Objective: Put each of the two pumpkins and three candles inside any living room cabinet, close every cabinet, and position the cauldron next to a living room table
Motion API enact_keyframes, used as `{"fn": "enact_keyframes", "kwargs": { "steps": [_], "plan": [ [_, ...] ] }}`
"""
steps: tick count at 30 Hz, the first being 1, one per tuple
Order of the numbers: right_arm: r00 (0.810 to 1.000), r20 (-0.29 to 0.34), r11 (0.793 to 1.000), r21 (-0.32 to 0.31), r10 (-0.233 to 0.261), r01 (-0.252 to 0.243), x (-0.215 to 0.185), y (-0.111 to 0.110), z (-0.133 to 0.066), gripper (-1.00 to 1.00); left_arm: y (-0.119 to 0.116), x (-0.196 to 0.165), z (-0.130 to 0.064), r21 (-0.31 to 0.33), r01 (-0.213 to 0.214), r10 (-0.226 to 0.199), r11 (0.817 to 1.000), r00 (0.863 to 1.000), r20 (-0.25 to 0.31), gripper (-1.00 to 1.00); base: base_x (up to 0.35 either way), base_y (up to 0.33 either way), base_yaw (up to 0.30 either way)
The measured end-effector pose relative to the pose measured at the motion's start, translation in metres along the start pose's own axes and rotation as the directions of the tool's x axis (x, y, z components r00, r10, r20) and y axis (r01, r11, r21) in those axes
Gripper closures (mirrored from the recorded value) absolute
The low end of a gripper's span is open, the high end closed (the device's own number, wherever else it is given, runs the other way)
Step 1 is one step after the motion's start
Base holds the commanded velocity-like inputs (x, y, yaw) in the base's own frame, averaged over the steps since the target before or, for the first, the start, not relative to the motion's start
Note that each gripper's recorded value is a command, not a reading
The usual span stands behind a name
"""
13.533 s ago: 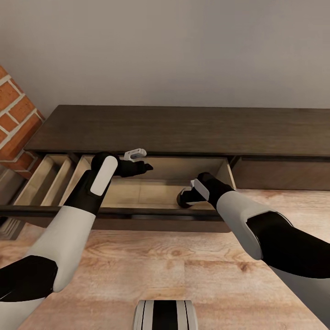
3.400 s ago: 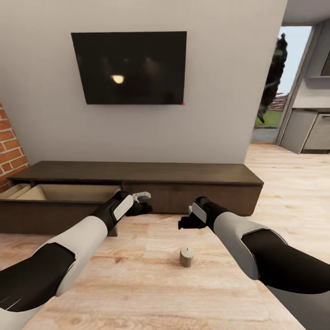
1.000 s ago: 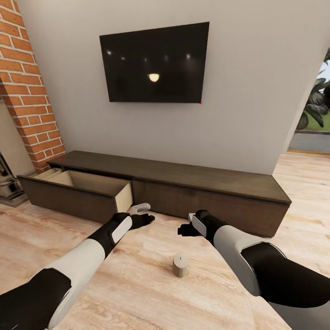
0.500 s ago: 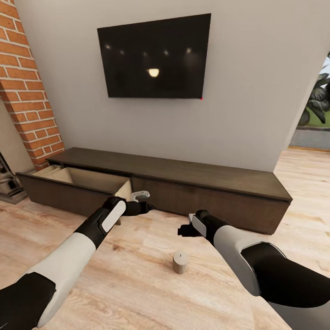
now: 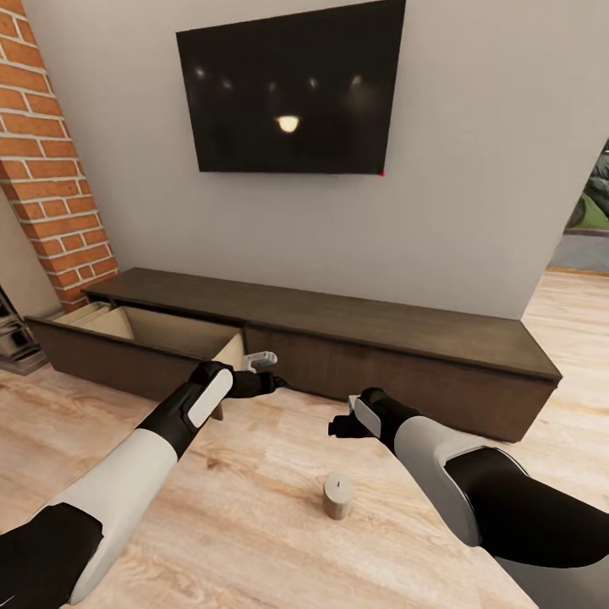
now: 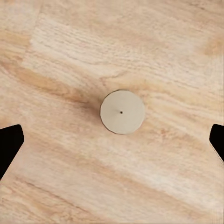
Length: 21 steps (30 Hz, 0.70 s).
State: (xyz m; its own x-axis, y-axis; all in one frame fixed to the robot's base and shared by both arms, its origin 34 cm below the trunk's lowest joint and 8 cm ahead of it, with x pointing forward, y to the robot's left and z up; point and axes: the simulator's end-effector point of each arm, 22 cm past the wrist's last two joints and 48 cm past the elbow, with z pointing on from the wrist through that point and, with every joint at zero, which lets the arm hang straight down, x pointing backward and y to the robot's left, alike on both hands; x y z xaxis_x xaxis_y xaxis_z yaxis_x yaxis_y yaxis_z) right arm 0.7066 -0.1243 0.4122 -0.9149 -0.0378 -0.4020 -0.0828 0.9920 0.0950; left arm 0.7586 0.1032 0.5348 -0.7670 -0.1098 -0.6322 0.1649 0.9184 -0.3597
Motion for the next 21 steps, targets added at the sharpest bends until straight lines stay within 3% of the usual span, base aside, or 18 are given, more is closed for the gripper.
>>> {"fn": "enact_keyframes", "kwargs": {
  "steps": [5, 9, 21],
  "plan": [
    [0.999, -0.040, 1.000, 0.003, -0.002, 0.002, 0.010, -0.001, 0.004, -1.00, 0.000, 0.001, 0.003, 0.003, 0.002, -0.002, 1.000, 1.000, -0.002, -1.00, 0.175, 0.000, 0.076],
    [0.993, -0.118, 1.000, 0.004, -0.008, 0.008, 0.028, -0.002, 0.006, -1.00, 0.001, 0.003, 0.006, 0.004, 0.003, -0.003, 1.000, 1.000, -0.006, -1.00, 0.034, 0.000, 0.078],
    [0.987, -0.163, 1.000, 0.000, -0.007, 0.007, 0.042, -0.002, 0.012, -1.00, -0.001, 0.007, 0.011, 0.010, 0.001, -0.001, 1.000, 1.000, -0.015, -1.00, 0.003, 0.000, 0.046]
  ]
}}
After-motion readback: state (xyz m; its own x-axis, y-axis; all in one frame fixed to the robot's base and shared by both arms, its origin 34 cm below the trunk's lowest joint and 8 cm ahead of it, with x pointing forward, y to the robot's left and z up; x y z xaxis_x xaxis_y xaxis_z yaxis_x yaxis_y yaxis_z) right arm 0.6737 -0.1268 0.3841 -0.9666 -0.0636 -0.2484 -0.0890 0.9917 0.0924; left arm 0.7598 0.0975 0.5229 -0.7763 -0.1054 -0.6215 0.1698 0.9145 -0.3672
